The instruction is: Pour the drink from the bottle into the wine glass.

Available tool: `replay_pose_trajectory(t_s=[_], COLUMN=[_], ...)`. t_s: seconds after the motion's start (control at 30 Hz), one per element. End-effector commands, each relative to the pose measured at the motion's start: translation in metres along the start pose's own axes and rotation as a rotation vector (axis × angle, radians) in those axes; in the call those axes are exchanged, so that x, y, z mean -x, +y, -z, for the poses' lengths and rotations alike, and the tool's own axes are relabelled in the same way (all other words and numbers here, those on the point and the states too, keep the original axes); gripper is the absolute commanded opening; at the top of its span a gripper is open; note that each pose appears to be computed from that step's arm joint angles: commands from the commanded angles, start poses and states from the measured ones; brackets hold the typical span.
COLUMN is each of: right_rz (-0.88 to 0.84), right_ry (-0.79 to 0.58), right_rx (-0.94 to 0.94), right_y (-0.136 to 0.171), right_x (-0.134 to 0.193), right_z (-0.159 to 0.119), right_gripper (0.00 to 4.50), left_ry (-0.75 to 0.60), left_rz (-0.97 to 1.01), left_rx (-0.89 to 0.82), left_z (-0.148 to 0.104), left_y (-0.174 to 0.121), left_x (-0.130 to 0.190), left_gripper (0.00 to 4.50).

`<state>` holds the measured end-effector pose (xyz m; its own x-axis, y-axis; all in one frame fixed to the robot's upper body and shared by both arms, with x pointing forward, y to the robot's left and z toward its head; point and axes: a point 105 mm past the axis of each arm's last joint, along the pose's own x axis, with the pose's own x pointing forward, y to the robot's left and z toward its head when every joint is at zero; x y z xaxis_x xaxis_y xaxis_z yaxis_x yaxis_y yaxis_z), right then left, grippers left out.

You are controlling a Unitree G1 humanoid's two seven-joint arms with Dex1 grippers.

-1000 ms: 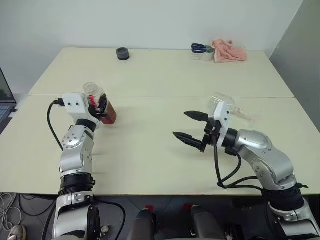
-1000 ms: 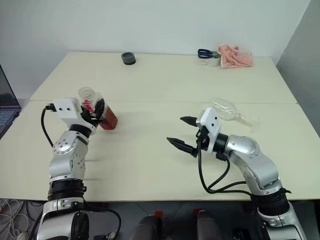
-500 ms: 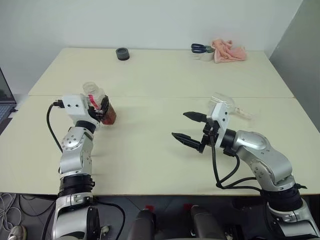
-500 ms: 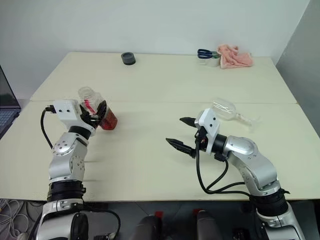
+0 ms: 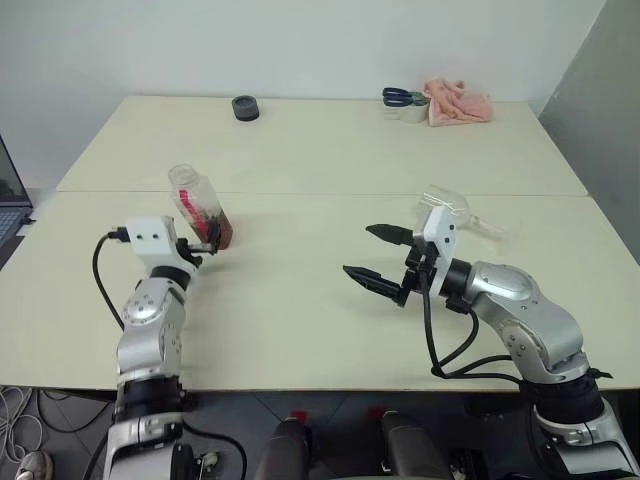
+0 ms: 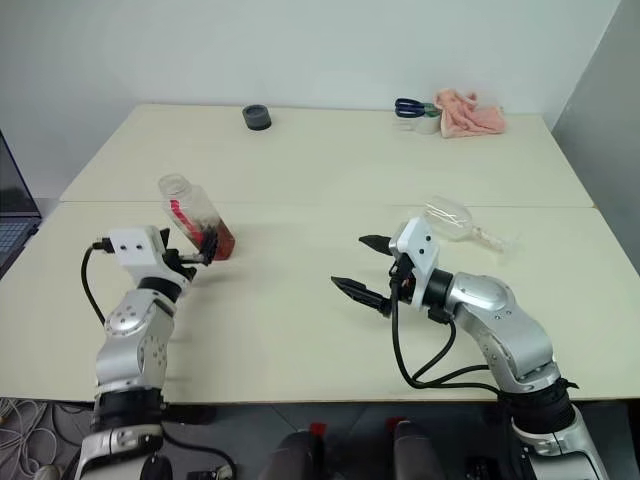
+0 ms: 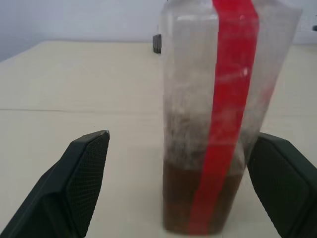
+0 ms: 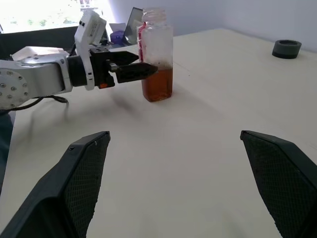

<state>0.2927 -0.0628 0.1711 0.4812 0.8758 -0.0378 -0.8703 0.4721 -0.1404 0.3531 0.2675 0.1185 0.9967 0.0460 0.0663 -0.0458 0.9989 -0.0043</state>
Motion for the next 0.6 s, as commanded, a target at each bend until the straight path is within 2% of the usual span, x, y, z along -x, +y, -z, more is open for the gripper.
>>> replay_pose_trajectory(t_s=[0.03,0.1,0.23,0.3,0.37,0.6], right_rz=[0.045,0.073,0.191,0.247,0.277,0.428], right_ry=[0.002,0.028,0.208,0.25,0.297,0.423], right_rx=[0.038,0.035,0.092,0.159,0.234,0.418], right_y=[-0.002,-0.005,-0.022,-0.036,-0.047,-0.091], right_x=[0.01,0.016,0.036,0.043,0.05,0.07], right_z=[-0.004,0.002,0.032,0.032,0.033,0.035], right_gripper=[4.5,4.5,4.5,4.5,4.5,4.5], left_ry=[0.007,0.038,0.126,0.118,0.105,0.12], left_rz=[0.029,0.041,0.272,0.519,0.683,1.042], left_rx=[0.006,0.01,-0.04,-0.069,-0.096,-0.105], left_z=[-0.002,0.004,0.013,0.002,-0.008,-0.036], left_y=[-0.011,-0.015,-0.056,-0.094,-0.118,-0.155], left_x=[0.018,0.029,0.056,0.074,0.088,0.117], left_gripper=[4.48,4.48,4.48,4.48,4.48,4.48])
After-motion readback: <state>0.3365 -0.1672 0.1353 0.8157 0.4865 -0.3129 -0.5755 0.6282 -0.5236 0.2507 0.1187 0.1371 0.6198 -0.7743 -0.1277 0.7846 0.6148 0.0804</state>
